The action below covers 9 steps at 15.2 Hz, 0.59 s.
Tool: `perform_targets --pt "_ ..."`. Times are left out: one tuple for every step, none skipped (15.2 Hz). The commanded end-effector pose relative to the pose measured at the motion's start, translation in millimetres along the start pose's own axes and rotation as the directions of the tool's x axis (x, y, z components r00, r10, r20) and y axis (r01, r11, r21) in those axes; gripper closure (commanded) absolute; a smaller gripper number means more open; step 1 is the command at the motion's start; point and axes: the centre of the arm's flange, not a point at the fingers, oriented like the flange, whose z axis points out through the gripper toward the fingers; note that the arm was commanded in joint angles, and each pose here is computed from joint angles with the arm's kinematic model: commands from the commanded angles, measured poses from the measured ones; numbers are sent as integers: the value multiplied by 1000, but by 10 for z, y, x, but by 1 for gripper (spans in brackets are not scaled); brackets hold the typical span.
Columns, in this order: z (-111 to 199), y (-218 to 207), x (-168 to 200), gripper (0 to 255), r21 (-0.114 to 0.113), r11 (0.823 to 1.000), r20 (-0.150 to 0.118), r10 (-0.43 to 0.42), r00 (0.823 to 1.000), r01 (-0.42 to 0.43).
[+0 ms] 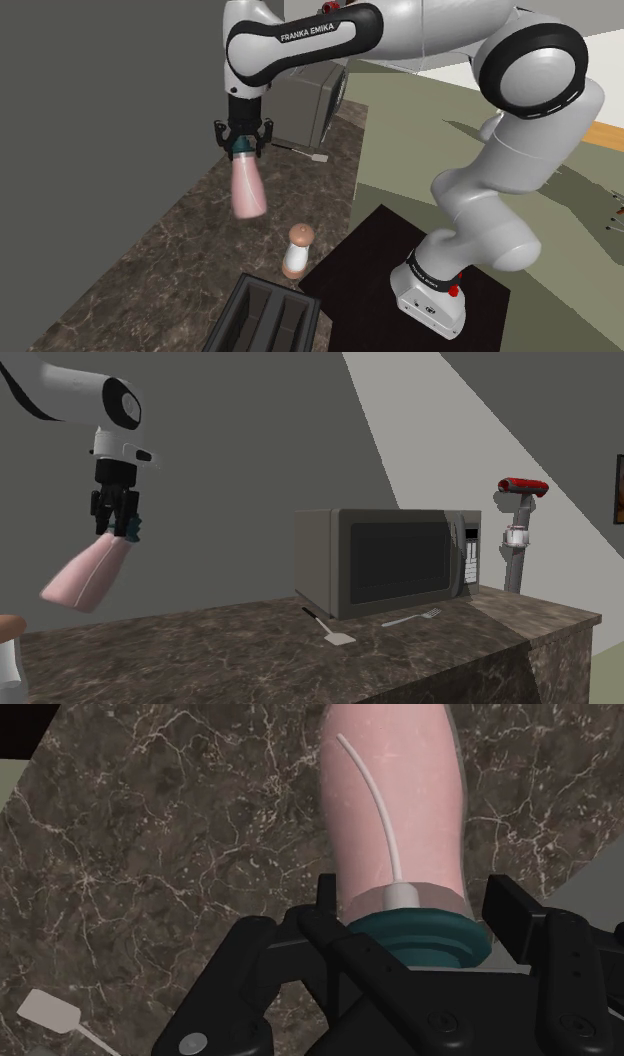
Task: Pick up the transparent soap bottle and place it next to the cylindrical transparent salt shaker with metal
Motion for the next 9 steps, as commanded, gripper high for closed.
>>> perform_targets --pt "-121 -1 -15 255 0 1000 0 0 1000 0" --pt "-173 -2 -21 255 0 1000 0 0 1000 0" --pt "-226 -3 -27 255 0 1000 0 0 1000 0" --pt "-278 -4 -32 255 0 1000 0 0 1000 0" --pt "-308 -4 -35 255 0 1000 0 0 1000 0" --pt "-295 -81 -142 255 0 1000 0 0 1000 0" --pt "-283 -157 -249 255 0 1000 0 0 1000 0" --pt "-270 -234 -356 255 0 1000 0 0 1000 0" --pt "-257 -310 -463 255 0 1000 0 0 1000 0"
